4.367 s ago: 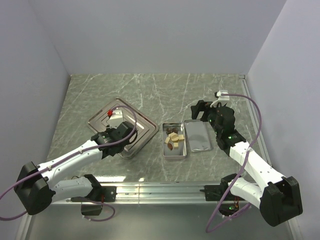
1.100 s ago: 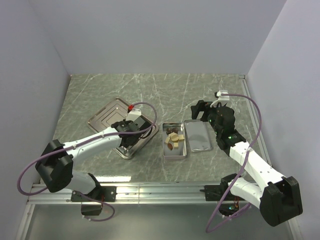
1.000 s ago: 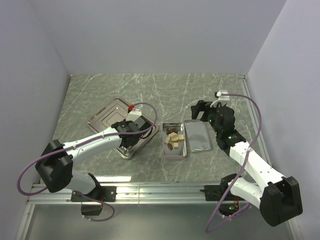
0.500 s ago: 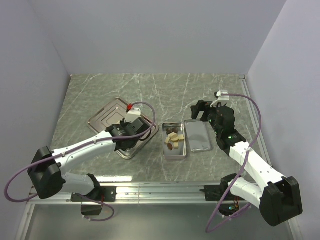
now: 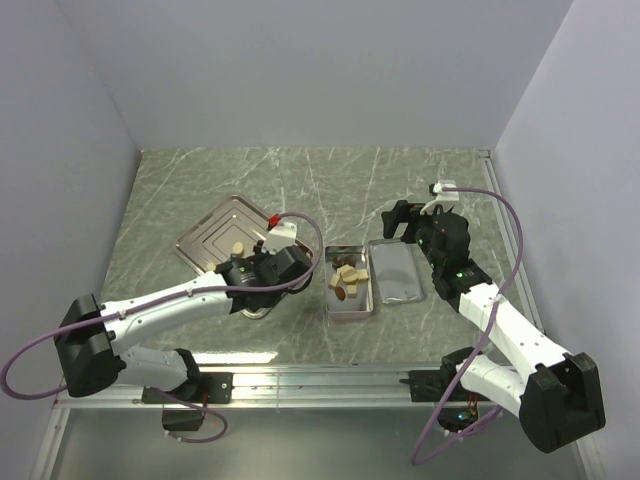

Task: Pack the chocolate

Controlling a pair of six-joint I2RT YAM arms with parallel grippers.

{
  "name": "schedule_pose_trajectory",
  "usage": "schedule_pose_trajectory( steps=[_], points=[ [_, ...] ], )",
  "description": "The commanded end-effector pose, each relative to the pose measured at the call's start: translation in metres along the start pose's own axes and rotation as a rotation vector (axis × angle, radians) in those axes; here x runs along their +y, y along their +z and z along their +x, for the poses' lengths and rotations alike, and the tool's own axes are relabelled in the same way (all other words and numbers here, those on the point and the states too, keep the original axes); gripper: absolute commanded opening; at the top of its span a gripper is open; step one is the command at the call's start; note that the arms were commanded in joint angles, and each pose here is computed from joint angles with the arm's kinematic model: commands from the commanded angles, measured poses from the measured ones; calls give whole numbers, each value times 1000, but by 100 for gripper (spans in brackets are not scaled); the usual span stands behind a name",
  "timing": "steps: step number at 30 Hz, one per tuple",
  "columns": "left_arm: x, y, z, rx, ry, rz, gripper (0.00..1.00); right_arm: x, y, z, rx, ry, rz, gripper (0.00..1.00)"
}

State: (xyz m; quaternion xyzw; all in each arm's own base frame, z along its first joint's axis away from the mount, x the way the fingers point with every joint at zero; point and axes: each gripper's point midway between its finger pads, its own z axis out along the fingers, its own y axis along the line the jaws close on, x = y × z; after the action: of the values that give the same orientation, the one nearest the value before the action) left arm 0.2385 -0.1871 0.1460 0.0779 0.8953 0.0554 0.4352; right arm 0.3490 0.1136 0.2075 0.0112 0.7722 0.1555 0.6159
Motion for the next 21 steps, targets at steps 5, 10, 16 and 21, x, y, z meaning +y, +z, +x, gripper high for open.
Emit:
schedule_pose_trajectory(
  steps=[5, 10, 16, 21],
  points=[
    [-32, -8, -22, -78, -10, 120, 42, 4, 1, -28, -70, -4, -4, 97],
    [-41, -6, -21, -79, 3, 154, 43, 4, 1, -27, -65, -4, -3, 97],
    [-49, -2, -11, -42, 37, 164, 43, 5, 0, -28, -69, -4, -5, 97],
    [-48, -4, 1, -23, 41, 168, 43, 4, 1, -27, -67, -4, -2, 97]
  ],
)
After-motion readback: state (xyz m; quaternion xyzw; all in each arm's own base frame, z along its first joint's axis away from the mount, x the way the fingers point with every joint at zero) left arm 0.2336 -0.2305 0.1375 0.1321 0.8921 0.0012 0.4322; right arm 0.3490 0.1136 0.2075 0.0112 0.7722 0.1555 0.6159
